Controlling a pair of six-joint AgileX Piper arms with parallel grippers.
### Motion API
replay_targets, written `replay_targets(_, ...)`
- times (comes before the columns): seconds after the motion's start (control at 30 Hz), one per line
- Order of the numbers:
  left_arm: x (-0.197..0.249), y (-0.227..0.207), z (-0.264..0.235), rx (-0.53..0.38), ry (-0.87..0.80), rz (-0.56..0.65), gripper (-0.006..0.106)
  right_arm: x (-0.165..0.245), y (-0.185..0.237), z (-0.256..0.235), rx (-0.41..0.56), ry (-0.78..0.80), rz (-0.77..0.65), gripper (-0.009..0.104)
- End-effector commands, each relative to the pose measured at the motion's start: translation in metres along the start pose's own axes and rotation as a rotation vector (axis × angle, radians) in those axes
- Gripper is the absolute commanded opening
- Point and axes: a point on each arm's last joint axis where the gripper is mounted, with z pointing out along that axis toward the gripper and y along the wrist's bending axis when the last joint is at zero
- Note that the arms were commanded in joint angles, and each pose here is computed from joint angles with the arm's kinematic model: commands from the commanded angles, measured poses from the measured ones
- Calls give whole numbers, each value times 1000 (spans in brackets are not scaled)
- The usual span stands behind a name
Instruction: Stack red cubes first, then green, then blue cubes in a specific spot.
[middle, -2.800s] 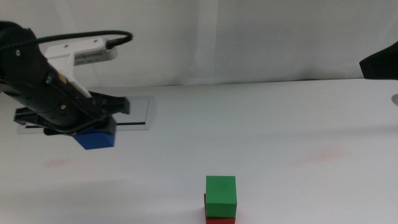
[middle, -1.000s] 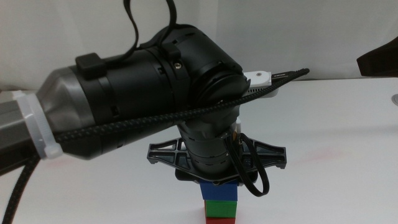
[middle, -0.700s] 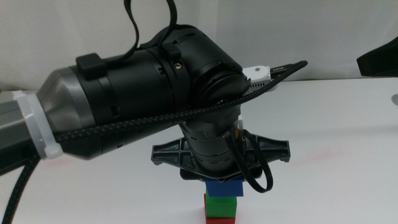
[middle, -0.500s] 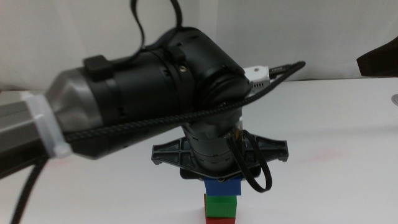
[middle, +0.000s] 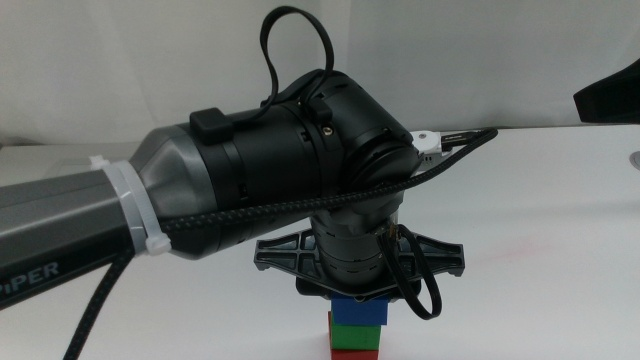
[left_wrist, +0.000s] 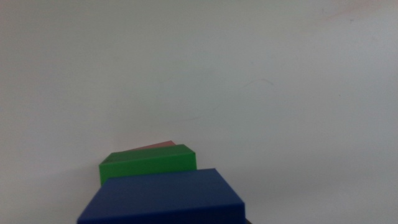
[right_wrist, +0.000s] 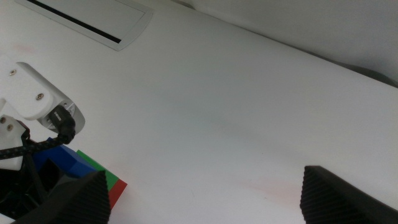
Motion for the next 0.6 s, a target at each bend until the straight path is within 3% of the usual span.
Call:
replay_targets(0.0, -1, -2, -1, 6, -20, -10, -3, -2, 1, -2, 4, -17, -9, 82)
replay_targets(0.57, -2, -3, 14, -51, 0, 13, -3, -2, 1, -2, 4, -17, -9, 82)
